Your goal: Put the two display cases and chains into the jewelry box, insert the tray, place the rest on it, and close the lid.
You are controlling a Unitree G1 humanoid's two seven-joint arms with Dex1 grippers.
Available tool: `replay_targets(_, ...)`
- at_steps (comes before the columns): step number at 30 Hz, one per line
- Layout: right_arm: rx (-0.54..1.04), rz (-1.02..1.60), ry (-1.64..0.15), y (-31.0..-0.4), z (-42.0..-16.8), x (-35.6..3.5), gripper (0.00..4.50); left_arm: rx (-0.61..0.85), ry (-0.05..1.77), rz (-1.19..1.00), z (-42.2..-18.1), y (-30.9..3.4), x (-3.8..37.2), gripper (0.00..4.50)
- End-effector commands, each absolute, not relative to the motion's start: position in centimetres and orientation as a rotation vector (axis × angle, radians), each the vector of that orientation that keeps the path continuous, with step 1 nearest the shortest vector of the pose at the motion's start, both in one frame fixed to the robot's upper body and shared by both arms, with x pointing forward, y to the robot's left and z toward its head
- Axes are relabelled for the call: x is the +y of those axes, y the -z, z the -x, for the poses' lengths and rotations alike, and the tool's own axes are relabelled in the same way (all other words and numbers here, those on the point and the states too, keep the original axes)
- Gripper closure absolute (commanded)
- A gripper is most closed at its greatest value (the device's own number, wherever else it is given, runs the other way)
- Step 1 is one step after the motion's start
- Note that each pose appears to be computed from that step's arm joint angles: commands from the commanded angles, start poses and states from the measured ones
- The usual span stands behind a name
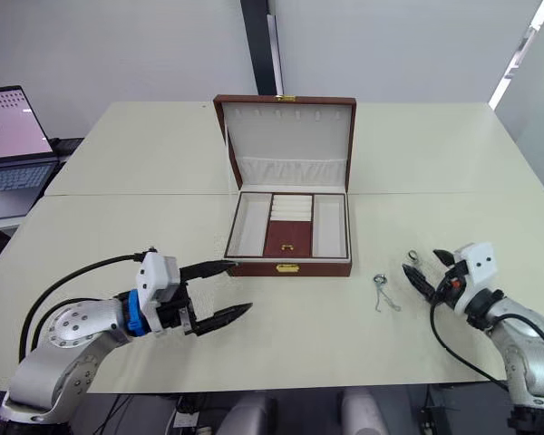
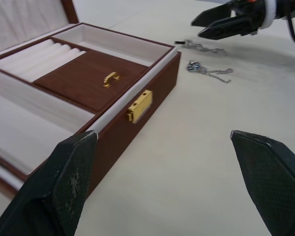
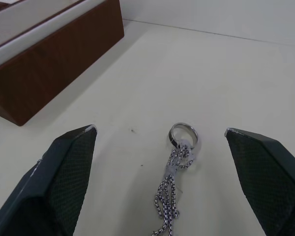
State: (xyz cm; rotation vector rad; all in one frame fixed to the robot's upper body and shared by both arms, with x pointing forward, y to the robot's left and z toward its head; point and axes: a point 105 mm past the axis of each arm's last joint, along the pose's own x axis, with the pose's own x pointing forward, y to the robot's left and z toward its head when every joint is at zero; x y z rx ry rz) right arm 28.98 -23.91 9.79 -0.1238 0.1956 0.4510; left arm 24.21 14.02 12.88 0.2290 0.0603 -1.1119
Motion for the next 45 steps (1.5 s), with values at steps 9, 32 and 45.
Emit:
replay_targets(9,0.246,0.195,-0.297,-8.0,-29.9,-24.7,0.06,-0.027,1.24,-0.285,-23.3,-12.8,11.9,0.0)
replay_targets(32,0.232,0.153,-0.305,-7.2,-29.7,-25.0,4.49,-0.083,1.227,-0.28,-24.4,-13.6,11.1,0.0)
replay_targets(45,0.056,0.083,-0.614,-14.9,-29.3,-20.9,4.49,-0.092,1.117,-0.251,-24.6,-13.0,12.5,0.0)
